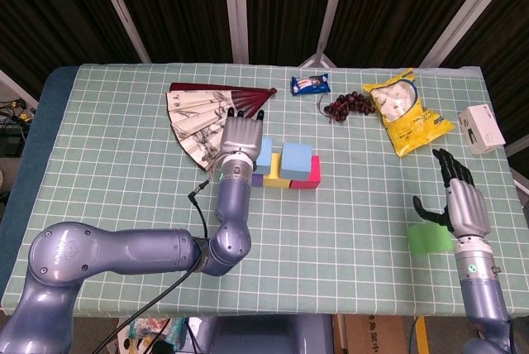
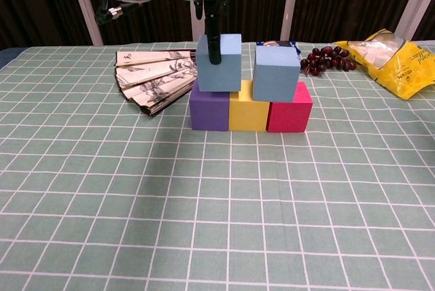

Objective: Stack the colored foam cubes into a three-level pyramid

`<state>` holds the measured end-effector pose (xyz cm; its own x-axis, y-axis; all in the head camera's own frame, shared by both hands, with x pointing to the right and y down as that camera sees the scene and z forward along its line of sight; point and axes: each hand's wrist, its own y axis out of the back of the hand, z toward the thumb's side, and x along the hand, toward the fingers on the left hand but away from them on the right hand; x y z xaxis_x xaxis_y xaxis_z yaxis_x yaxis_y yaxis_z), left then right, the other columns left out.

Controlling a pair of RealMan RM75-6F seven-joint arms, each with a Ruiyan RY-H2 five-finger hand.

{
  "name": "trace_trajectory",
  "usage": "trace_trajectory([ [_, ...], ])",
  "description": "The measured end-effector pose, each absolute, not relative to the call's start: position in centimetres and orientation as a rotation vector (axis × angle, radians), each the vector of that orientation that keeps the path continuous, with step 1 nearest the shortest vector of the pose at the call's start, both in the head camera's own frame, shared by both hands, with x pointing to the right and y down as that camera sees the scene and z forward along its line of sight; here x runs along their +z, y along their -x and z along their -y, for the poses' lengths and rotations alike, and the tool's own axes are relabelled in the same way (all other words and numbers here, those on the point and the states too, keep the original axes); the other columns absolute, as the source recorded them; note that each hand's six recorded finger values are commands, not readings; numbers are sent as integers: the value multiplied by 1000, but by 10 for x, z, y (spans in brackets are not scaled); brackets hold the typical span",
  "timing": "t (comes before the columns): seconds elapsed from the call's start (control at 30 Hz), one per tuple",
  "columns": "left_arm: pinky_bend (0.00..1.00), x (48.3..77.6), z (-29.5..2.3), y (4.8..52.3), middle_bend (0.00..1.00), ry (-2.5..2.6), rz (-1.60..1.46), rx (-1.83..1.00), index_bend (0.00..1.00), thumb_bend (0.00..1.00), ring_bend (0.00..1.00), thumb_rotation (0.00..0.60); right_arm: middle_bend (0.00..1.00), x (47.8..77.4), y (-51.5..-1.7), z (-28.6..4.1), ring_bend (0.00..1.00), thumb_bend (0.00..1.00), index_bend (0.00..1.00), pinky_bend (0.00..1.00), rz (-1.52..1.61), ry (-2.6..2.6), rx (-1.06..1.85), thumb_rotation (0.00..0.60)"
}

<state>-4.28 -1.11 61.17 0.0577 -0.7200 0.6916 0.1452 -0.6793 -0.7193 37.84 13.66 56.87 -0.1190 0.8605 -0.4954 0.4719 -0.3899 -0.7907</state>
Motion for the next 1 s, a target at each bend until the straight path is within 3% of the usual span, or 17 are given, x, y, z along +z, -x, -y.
trace_trajectory([
  [1.0, 33, 618, 6, 18, 453, 1701, -541, -1700, 0, 352, 116, 600, 0, 570, -379, -137, 0, 378, 0, 0, 1482, 1814, 1520, 600],
])
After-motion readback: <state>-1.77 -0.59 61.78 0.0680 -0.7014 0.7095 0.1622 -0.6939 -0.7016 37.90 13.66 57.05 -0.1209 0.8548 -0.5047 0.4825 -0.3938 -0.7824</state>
